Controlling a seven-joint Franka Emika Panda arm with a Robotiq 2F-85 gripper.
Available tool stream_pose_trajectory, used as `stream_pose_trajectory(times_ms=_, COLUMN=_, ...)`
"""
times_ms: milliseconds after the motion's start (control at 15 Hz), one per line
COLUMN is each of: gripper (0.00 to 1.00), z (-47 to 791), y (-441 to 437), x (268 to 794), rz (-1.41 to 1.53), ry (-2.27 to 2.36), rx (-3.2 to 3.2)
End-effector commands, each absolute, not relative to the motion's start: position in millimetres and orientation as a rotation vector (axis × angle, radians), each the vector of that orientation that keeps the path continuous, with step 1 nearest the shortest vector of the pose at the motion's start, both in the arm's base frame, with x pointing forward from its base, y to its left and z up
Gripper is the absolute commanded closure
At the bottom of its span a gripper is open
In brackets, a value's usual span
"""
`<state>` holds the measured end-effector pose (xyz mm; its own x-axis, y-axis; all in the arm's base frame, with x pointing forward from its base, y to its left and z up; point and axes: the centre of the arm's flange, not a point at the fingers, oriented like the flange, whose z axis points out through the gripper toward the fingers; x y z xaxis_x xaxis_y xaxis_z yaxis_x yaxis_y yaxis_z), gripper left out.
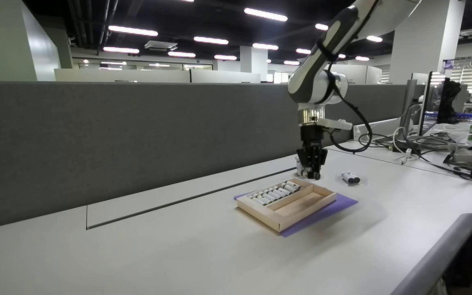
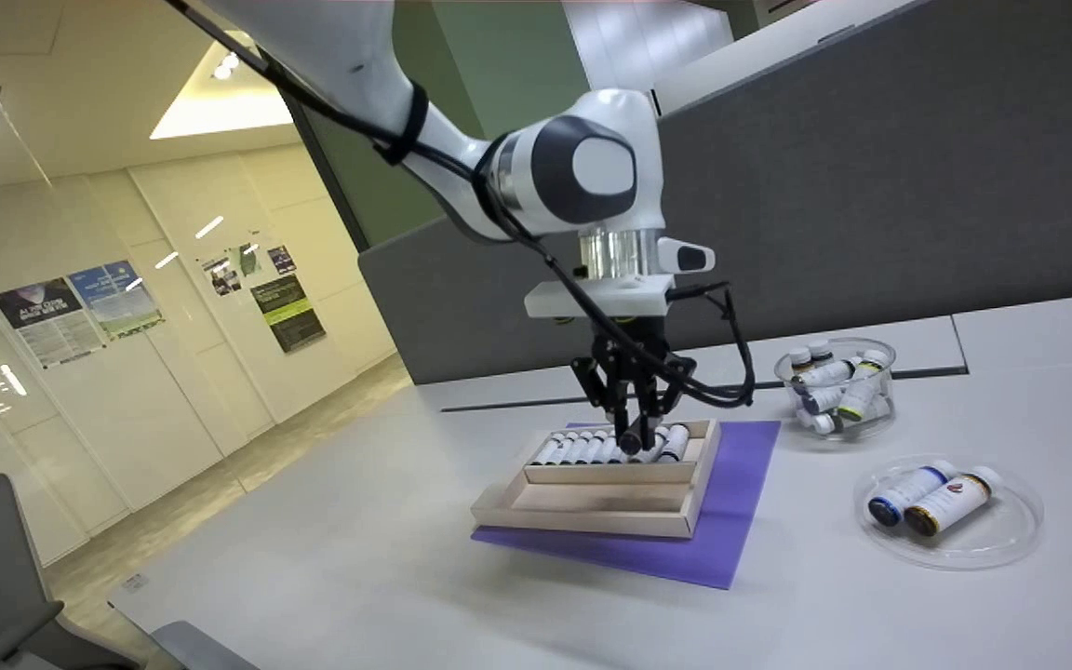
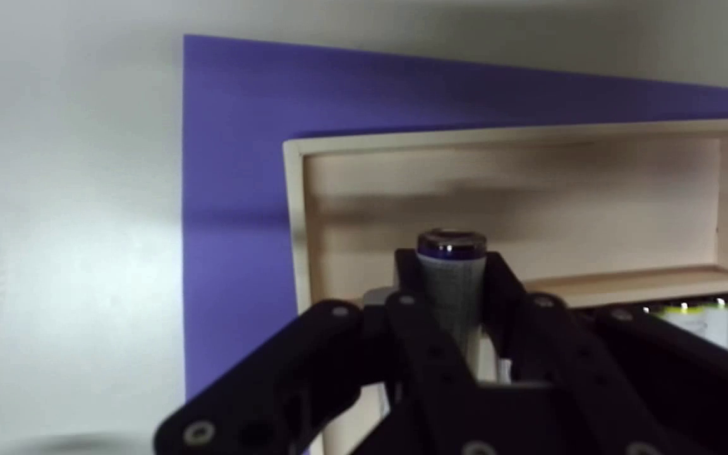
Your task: Remove one bottle from the wooden box
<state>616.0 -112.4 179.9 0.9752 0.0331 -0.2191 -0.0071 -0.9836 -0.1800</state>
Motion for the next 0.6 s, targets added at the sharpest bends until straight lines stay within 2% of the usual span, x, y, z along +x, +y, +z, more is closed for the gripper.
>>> stream_pose_trajectory(times_ms=0, gripper=0.95, z=218, y=-151, x=640, rz=0.284, ry=0.079, rx=-2.895)
stream_pose_trajectory(times_ms=533, gripper=0.95, z=209, y=-238, x=675, rz=-0.113, ry=0.272, rx=-3.091)
